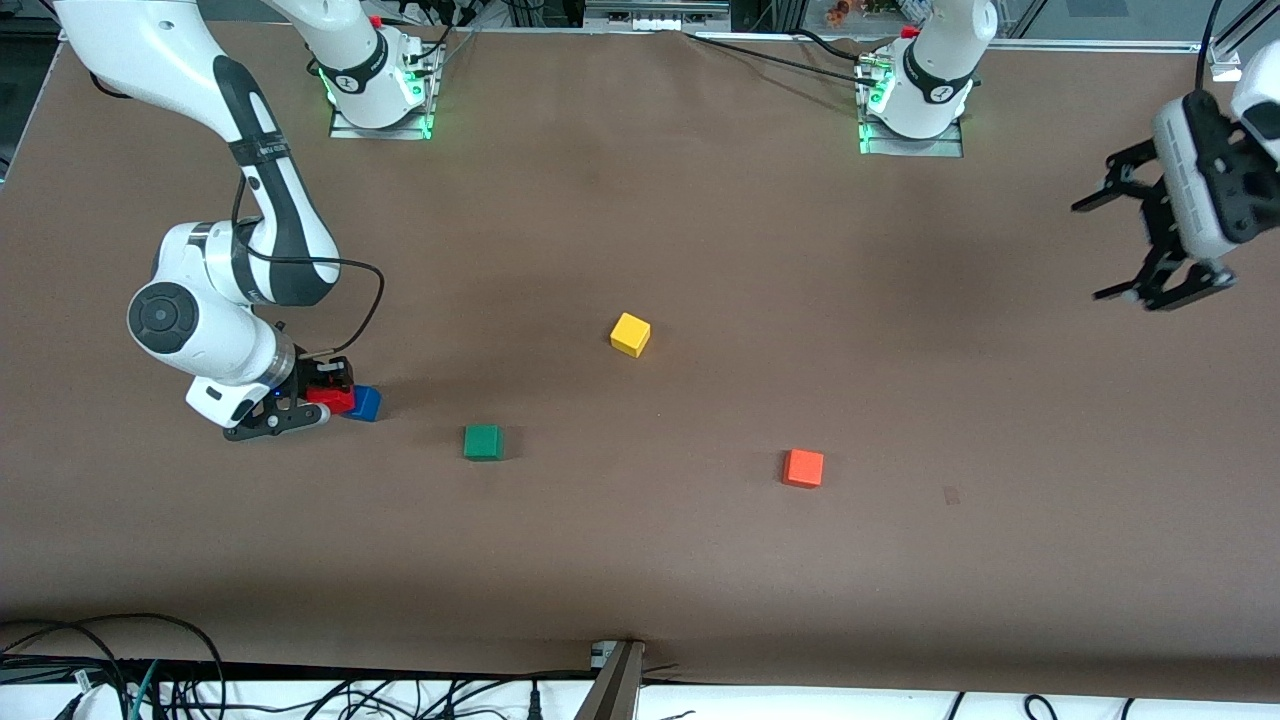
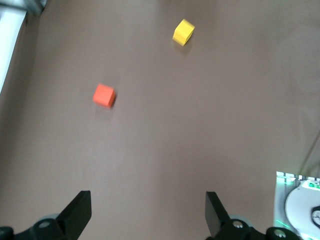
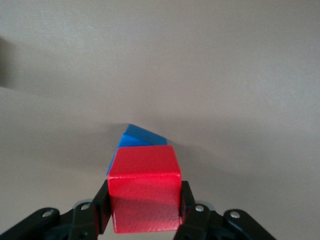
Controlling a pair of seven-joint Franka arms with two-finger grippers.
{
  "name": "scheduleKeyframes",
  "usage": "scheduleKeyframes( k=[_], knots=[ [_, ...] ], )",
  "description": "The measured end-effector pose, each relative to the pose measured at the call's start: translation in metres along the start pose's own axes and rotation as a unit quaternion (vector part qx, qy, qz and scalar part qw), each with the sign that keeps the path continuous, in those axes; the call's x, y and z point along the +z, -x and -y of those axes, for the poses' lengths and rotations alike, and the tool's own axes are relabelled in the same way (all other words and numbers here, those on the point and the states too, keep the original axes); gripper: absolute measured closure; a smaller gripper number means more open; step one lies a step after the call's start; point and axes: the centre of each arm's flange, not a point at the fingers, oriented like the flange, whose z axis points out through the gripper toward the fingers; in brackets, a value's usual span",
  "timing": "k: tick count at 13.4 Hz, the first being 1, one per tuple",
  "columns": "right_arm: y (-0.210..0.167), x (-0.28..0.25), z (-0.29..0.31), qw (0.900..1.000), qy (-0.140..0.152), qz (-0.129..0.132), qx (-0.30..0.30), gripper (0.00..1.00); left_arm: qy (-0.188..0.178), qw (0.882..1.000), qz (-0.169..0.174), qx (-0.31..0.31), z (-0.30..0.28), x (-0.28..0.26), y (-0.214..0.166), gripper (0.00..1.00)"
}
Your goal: Pass red block to right arm, stack on blue
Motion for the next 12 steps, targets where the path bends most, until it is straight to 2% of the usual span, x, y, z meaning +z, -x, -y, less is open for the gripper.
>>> scheduleKeyframes(
  k=[2, 5, 6, 8, 10, 12],
  knots=[
    [0.0, 0.001, 0.004, 1.0, 0.0, 0.001, 0.002, 0.44, -0.022, 0.997, 0.032, -0.064, -0.019, -0.014, -0.005, 0.0],
    [0.002, 0.009, 0.005, 1.0, -0.001, 0.009, 0.007, 0.43, -0.049, 0.982, 0.063, -0.171, -0.04, -0.018, -0.034, 0.0],
    [0.002, 0.012, 0.006, 1.0, -0.001, 0.011, 0.011, 0.38, -0.053, 0.976, 0.068, -0.201, -0.043, -0.015, -0.041, 0.0],
    [0.002, 0.011, 0.006, 1.0, -0.001, 0.01, 0.022, 0.19, -0.056, 0.965, 0.071, -0.245, -0.043, -0.011, -0.043, 0.0],
    [0.001, 0.001, 0.006, 1.0, -0.001, 0.012, 0.027, 0.01, -0.059, 0.961, 0.071, -0.262, -0.04, -0.009, -0.039, 0.0],
    [0.003, -0.025, 0.005, 0.999, -0.004, 0.018, 0.035, 0.0, -0.098, 0.957, 0.056, -0.268, -0.03, -0.016, -0.037, 0.0]
  ],
)
